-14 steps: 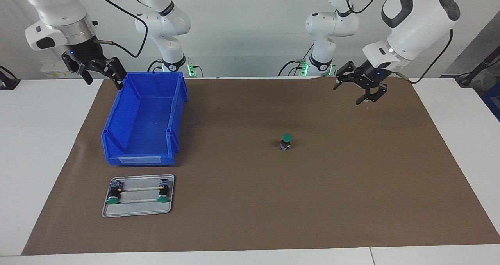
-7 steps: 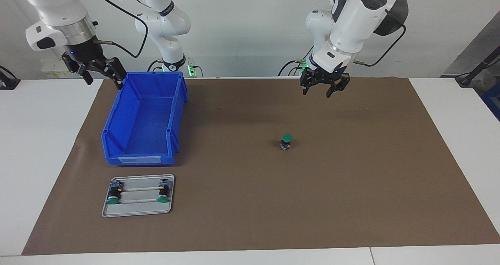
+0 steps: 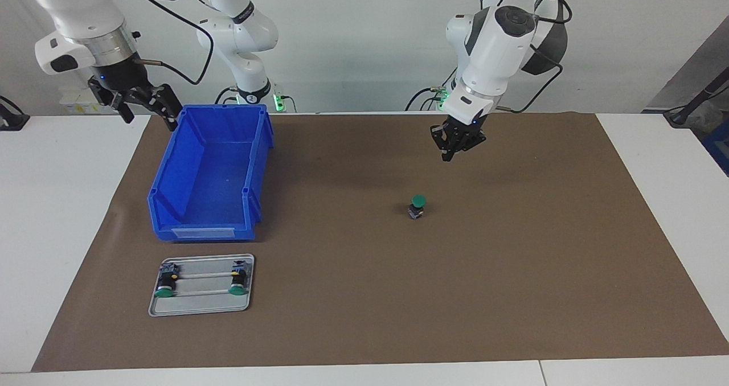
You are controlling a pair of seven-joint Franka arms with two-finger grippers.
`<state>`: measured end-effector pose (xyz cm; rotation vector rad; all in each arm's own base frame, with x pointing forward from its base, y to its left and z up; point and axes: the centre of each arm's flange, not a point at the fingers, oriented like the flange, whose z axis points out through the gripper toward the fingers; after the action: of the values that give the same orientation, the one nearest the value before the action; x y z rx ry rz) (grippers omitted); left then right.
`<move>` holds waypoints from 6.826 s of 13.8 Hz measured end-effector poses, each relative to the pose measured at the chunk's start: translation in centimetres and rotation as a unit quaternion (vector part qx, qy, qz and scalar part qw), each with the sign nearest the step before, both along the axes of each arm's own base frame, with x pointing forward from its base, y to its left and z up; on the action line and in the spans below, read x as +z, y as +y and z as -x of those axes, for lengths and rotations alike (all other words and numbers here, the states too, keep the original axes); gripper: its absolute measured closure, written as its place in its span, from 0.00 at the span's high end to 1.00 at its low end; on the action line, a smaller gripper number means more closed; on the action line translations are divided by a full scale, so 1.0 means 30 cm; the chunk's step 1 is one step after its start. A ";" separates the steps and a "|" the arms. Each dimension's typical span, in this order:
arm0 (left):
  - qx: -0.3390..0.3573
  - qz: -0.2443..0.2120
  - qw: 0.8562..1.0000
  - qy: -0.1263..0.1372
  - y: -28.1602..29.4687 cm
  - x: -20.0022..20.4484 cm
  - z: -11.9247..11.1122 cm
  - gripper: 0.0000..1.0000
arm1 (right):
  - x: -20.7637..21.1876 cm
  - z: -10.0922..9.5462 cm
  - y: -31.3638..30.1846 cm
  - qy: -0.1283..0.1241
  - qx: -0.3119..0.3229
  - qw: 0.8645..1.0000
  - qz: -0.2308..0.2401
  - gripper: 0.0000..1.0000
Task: Place and press button with both arms
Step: 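Bring the closed left gripper down onto the green button top, then press the green button with the left gripper, then lift away, then reach the right gripper to the green button and grasp it, then carry the green button with the right gripper over the blue bin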
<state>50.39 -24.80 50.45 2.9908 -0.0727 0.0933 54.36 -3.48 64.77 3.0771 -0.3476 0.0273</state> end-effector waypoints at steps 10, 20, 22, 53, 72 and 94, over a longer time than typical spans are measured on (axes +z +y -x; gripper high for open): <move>-0.004 0.003 1.000 -0.021 -0.126 -0.275 -0.084 0.03 | -0.005 0.002 0.000 0.002 0.000 1.000 0.000 1.00; -0.028 -0.010 1.000 -0.007 -0.141 -0.394 -0.080 0.04 | -0.005 0.003 0.000 0.002 0.000 1.000 0.000 1.00; -0.033 -0.011 0.999 -0.008 -0.135 -0.396 -0.084 0.04 | -0.005 0.003 0.000 0.002 0.000 1.000 0.000 1.00; -0.050 -0.024 0.998 0.012 -0.113 -0.334 -0.083 0.18 | -0.004 0.005 0.000 0.002 0.000 1.000 0.000 1.00; -0.080 -0.067 0.994 0.043 0.660 0.335 -0.089 0.83 | -0.231 -0.021 0.742 -0.052 0.021 0.998 -0.019 1.00; -0.046 -0.096 0.994 0.020 0.775 0.298 -0.103 0.99 | -1.063 0.046 1.858 -0.130 0.029 0.990 -0.046 1.00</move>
<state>53.48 -1.55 59.41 3.1726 -0.2284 0.0153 52.96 52.26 32.87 3.1775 -0.2773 0.4282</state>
